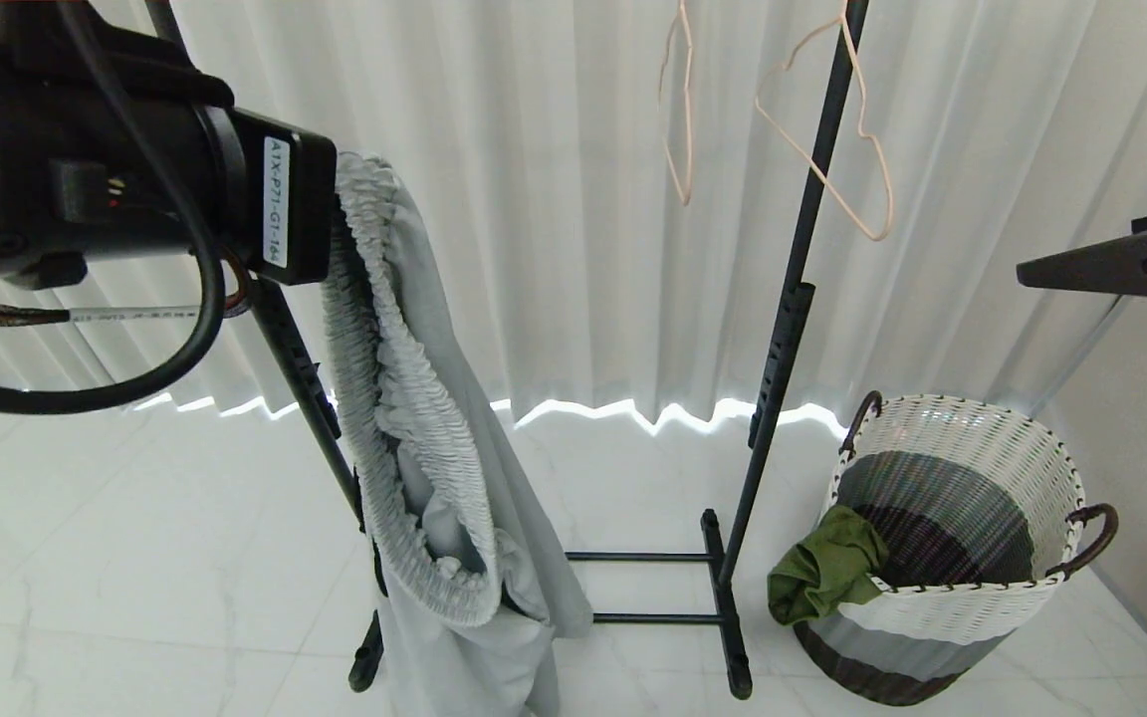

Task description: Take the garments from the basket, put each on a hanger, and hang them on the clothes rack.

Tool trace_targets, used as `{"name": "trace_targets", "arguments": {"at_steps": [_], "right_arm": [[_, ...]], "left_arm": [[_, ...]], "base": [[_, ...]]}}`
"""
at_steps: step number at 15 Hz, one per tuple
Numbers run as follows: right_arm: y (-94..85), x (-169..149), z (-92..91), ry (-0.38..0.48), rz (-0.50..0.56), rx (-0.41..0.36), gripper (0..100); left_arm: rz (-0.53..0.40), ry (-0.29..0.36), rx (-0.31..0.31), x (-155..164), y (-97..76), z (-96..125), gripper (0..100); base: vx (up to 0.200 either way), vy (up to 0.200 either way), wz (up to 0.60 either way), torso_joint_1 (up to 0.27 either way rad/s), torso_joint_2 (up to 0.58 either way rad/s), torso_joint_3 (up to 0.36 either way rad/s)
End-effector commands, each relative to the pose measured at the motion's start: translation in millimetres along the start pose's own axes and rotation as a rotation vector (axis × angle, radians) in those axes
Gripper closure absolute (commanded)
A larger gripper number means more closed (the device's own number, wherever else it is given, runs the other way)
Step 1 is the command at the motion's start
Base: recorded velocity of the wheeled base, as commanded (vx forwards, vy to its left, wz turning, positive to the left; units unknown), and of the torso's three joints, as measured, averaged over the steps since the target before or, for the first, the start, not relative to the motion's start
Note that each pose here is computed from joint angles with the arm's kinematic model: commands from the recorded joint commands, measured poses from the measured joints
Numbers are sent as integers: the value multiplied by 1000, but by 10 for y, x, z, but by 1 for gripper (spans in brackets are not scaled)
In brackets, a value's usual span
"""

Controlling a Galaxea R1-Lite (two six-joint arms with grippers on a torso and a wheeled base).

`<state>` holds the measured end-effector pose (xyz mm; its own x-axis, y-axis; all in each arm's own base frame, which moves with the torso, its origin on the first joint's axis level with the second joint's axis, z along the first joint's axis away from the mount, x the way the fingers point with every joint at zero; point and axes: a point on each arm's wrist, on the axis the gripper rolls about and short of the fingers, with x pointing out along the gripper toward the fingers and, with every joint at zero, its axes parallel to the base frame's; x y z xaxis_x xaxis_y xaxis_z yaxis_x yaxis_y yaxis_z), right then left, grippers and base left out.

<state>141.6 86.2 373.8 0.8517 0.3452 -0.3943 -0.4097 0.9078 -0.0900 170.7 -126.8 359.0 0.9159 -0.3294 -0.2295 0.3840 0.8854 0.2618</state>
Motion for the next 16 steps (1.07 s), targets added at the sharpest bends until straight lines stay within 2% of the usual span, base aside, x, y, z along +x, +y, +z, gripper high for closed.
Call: {"name": "trace_targets", "arguments": {"at_steps": [1,2,11,16], "right_arm": [[-31,-5,-44,13,-18,1,0],[-59,9,-71,26,-34,-13,0],[-121,38,-85,38,-71,-3,0],[-264,64,-147,77,-170,-26,0]], "left_arm": [[5,-3,-2,-76,26,-31,100],[7,-3,-1,-76,27,-31,100],[14,1,0,-71,28,-39,100],[20,17,1,-34,31,-66,100]], "base": [[0,0,0,0,0,0],[0,0,0,0,0,0],[0,200,0,-1,3,2],[0,0,0,0,0,0]]}}
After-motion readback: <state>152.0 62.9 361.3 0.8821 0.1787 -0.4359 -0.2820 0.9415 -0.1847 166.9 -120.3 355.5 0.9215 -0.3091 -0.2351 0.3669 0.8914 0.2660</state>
